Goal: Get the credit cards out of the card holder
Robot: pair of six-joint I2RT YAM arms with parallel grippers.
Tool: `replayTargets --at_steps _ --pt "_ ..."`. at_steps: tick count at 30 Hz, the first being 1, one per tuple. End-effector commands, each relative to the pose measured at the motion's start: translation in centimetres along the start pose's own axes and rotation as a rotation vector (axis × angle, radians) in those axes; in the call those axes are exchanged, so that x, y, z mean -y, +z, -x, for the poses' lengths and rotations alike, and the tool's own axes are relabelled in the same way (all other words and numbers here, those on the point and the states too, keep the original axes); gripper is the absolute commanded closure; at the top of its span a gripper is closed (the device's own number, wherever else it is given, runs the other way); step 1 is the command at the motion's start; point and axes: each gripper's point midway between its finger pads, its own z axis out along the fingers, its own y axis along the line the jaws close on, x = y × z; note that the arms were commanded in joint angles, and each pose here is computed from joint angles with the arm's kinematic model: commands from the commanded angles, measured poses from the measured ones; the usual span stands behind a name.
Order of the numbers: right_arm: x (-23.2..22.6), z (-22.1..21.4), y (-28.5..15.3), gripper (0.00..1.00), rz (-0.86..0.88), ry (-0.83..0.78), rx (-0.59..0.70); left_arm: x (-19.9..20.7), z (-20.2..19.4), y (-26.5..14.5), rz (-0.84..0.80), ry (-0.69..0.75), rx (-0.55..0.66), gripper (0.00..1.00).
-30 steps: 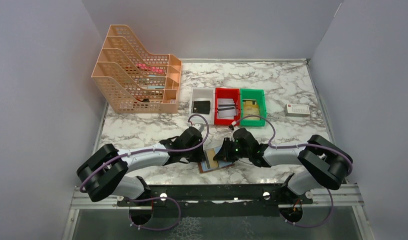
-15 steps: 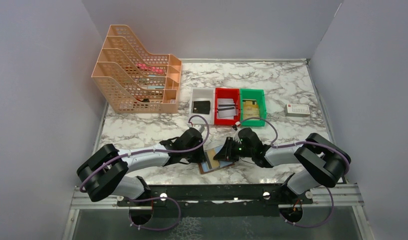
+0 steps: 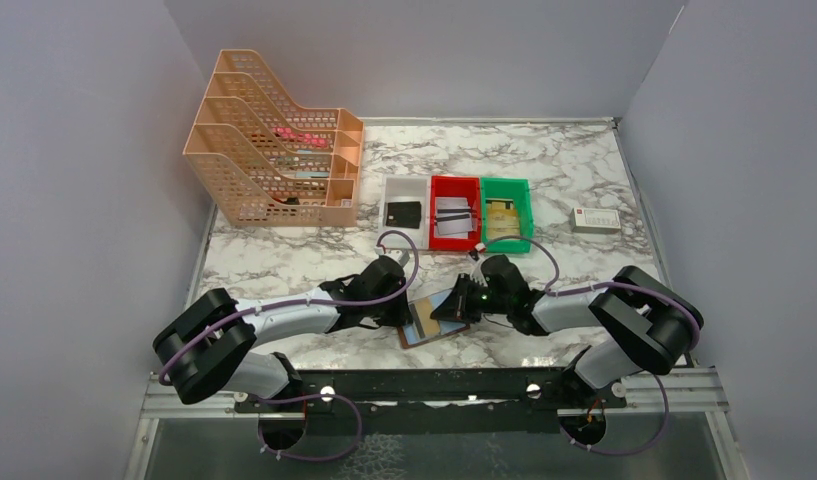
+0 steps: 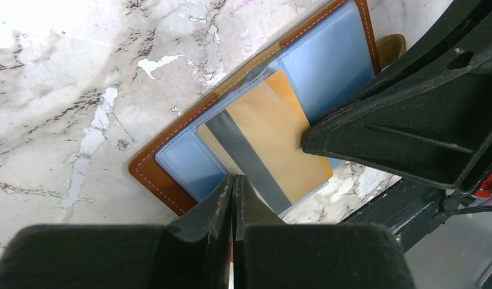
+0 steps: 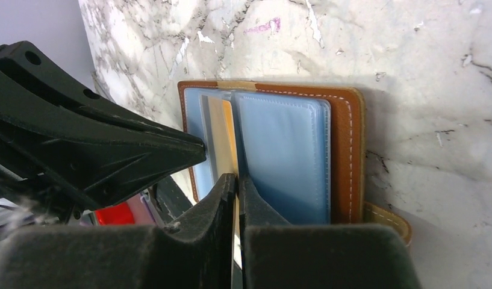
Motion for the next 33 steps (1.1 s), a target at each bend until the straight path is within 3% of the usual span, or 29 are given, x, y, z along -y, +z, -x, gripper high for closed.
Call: replayTargets --at_steps 1,4,7,10,15,22,33 --pt "-0.2 0.1 -0.5 0.94 0.024 -0.001 0.005 -2.9 -2.3 -0.3 0.109 0.015 -0.067 0.93" --pt "-0.2 0.3 -0.7 0.95 0.022 -0.002 0.011 -3.6 -2.3 -0.4 0.146 0.027 -0.066 0.94" --pt "-0.3 0.3 -0.9 0.83 0.028 -0.005 0.011 -3.8 -2.4 -0.4 0.154 0.03 -0.07 0.94" --pt "-0.6 0.3 -1.0 0.81 0.041 -0.008 0.006 -3.6 -2.4 -0.3 0.15 0.031 -0.072 0.94" --pt "-1.0 0.1 -0.8 0.84 0.068 -0.013 -0.013 -3.4 -2.1 -0.3 0.146 0.034 -0.069 0.94" --pt "-0.5 0.0 -0.8 0.98 0.054 -0.01 -0.009 -3.4 -2.2 -0.4 0.143 0.035 -0.071 0.95" --pt "1.6 1.6 -2.1 0.99 -0.025 -0.051 0.029 -3.8 -2.2 -0.6 0.163 0.04 -0.067 0.96"
